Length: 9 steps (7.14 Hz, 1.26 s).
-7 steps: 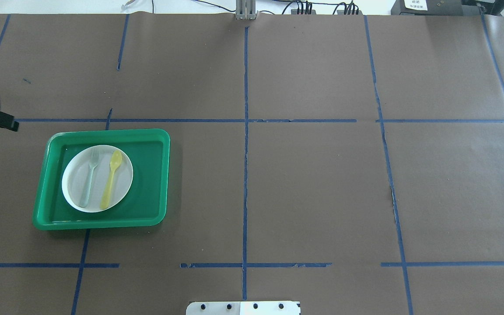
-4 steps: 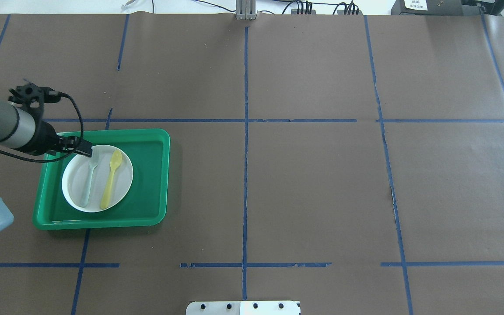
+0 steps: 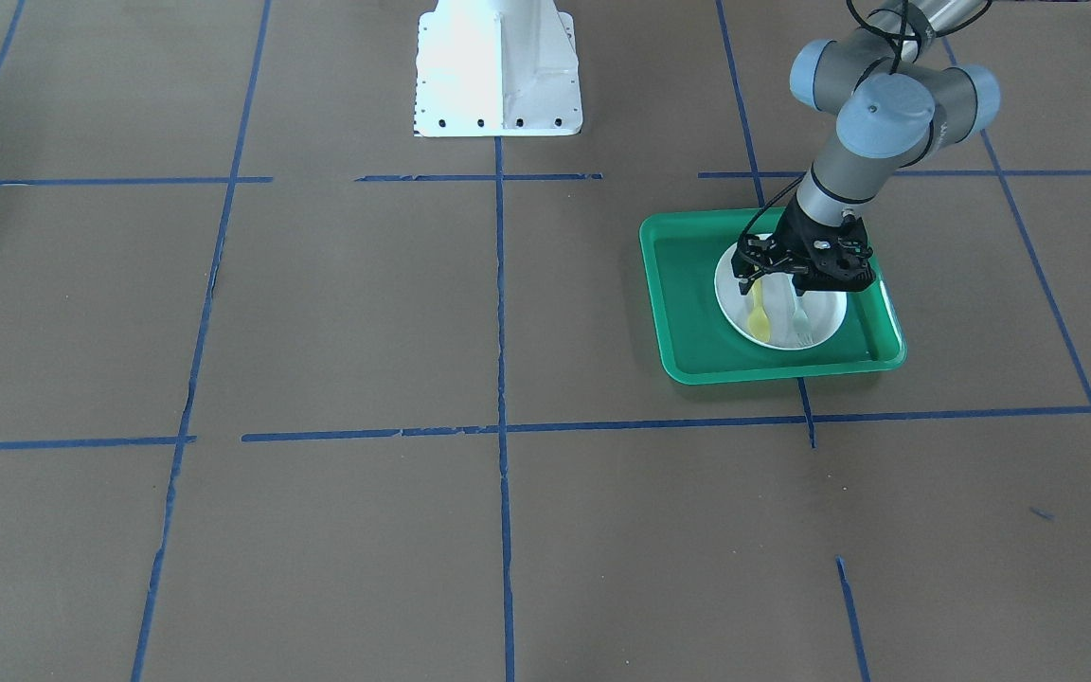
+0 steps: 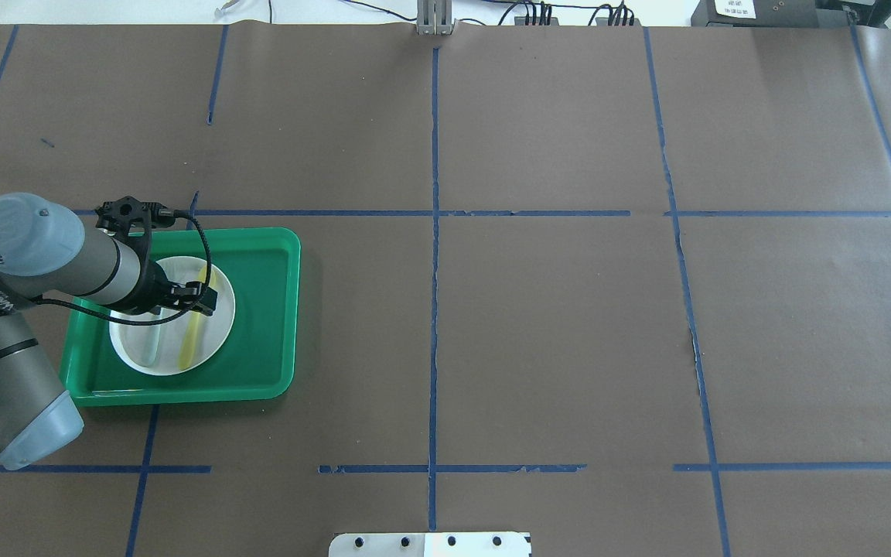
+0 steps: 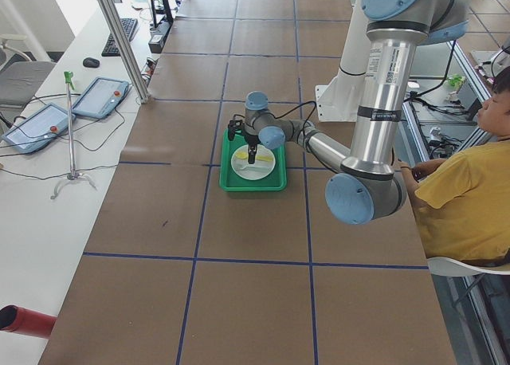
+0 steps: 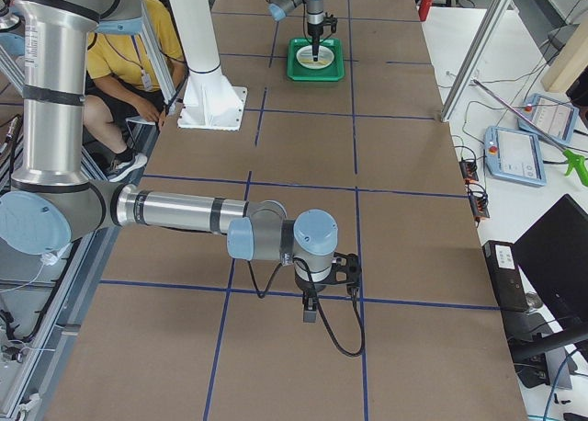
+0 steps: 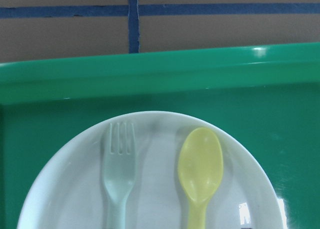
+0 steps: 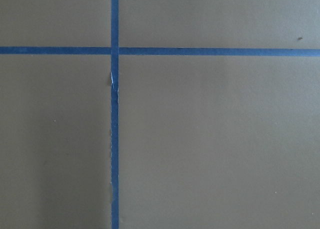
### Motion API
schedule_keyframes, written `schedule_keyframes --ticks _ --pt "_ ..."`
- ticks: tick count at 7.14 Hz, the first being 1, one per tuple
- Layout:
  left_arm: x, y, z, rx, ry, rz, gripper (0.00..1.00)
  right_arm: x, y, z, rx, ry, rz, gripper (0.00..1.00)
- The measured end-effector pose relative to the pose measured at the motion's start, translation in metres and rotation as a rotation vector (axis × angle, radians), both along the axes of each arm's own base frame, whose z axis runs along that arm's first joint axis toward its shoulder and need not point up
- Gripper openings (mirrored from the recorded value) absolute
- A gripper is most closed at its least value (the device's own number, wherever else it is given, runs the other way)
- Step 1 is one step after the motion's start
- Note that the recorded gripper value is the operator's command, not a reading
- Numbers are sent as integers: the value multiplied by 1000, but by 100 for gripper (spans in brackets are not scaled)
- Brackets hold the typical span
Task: Place spoon
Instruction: 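Lower the left gripper and grasp the yellow spoon's handle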
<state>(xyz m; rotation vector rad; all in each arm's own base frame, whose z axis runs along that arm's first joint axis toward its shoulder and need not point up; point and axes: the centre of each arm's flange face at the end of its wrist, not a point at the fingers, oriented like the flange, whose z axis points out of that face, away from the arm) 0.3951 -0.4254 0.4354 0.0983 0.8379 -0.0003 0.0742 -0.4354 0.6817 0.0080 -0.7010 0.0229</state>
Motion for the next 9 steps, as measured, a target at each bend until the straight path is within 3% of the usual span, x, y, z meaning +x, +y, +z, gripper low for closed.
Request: schedule_keyframes --ticks 2,5,9 --pt "10 -2 -1 -1 0 9 50 0 0 0 0 0 0 100" --pt "13 -1 -1 -4 1 16 0 0 0 0 1 0 0 100" --pt "-1 -3 -14 6 18 1 0 0 0 0 0 0 0 100"
